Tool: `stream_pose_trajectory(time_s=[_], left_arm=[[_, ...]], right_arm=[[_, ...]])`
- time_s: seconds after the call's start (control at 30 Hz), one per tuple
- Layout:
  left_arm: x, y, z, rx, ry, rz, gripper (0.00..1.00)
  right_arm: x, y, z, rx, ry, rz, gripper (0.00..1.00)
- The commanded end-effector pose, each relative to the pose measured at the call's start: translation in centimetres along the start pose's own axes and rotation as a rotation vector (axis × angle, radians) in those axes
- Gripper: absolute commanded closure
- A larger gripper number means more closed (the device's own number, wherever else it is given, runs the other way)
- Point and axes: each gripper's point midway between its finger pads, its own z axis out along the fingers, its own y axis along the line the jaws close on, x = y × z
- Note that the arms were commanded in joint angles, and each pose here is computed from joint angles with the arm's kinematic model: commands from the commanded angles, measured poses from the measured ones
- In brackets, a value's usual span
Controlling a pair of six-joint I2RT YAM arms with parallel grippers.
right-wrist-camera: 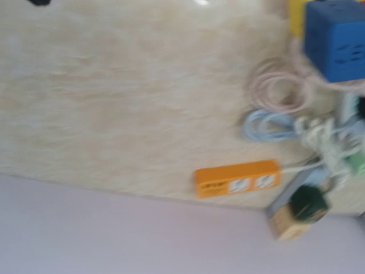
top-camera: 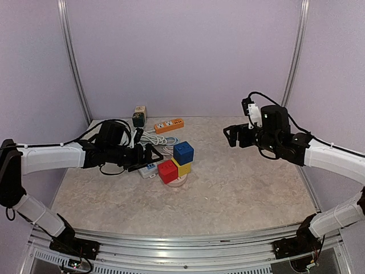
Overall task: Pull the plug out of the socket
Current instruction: Remove the plug from the socket.
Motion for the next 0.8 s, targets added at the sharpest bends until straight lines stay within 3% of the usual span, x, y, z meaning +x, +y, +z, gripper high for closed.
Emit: stream_pose_trajectory(time_s=[0.0,0.2,0.37,0.77], left_arm=[[1.6,0.9,-0.4,0.042,0.008,-0.081,0.01],[2.3,1.3,0.3,0.090,0.016,-0.129,0.01],[2.6,2.7,1.1,0.055,0.025,-0.168,0.09],[2.9,3.6,2.8,0.076,0.051,-0.215,0.21]], right_arm=[[1.6,4.1,1.9,-0.086,0.091,0.007,0.01],[3.5,10.4,4.7,-0.212,0.159,-0.014,0.03],[5.2,14.0,6.3,-0.267,0.208,-0.013,0.04],[7.9,15.3,9.8,-0.197,0.290,-0.066,0.07]])
